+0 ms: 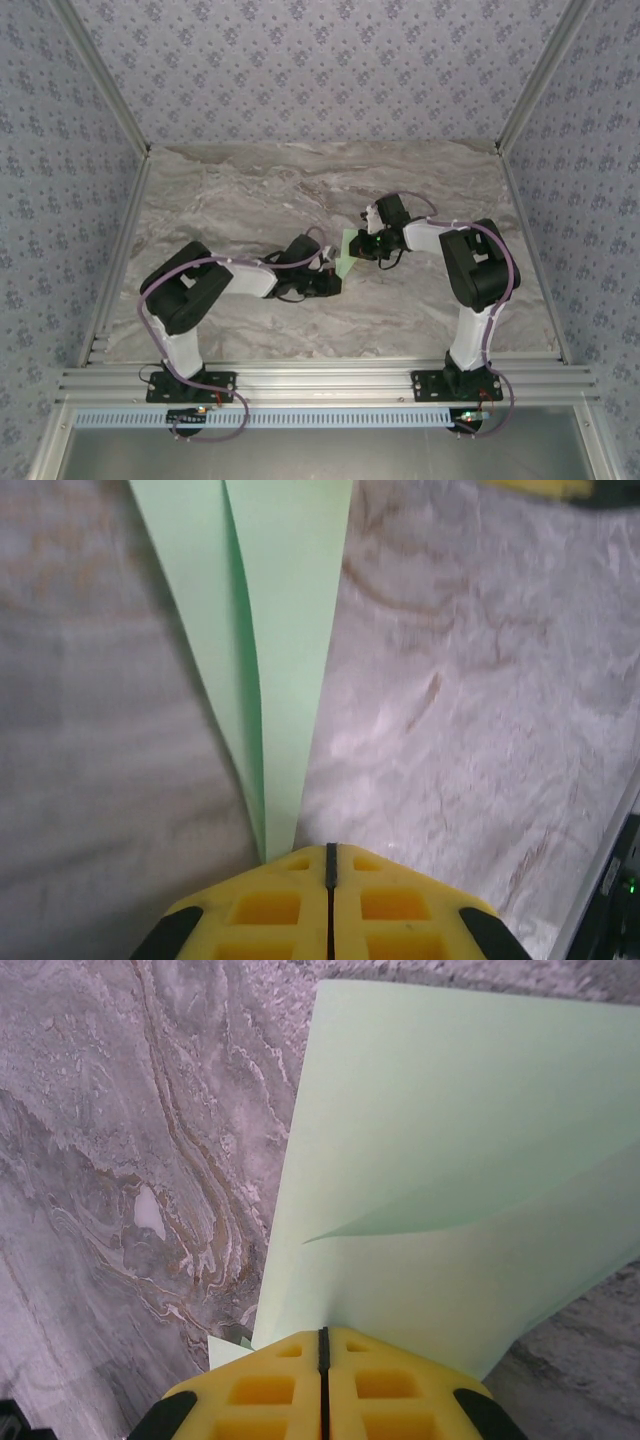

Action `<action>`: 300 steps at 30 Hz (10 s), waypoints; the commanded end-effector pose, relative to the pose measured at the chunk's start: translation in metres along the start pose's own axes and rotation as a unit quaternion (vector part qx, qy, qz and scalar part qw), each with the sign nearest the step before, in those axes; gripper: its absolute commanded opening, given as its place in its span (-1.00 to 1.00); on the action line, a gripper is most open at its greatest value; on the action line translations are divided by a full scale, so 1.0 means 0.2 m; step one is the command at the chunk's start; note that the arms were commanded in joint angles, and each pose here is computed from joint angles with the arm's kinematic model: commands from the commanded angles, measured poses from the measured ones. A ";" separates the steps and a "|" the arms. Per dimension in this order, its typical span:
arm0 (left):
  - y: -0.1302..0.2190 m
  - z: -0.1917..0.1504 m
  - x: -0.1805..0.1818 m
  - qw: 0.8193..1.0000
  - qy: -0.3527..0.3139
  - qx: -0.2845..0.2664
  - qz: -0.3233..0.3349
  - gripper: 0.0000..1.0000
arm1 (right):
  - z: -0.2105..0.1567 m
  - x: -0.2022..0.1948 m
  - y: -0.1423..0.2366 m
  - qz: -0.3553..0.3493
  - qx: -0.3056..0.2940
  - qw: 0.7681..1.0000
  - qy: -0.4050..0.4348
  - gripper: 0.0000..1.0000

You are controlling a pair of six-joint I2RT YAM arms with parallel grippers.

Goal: Fold a paper plane with a square sheet of paper (fold left side to right side)

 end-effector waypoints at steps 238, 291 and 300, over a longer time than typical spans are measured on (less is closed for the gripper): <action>0.83 0.11 0.00 0.967 -0.026 -0.188 0.168 0.22 | -0.37 0.27 0.37 0.029 -0.048 0.995 0.085 -1.00; 0.75 0.10 0.05 0.970 -0.026 -0.157 0.182 0.26 | -0.51 0.06 0.27 -0.191 0.001 0.980 0.064 -0.26; 0.73 0.10 0.05 0.971 -0.026 -0.150 0.183 0.26 | -0.50 0.04 0.22 -0.206 0.012 0.976 0.071 -0.26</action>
Point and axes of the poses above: each hand's point on the last joint's axis, 136 mm out from that joint toward the fingers, its own y axis back along the fingers, its own x axis along the line the jaws close on, z = x × y, the point moved 3 cm from there along y, back along the fingers, and after that the axes turned 5 degrees about -y, right-handed, at the moved point
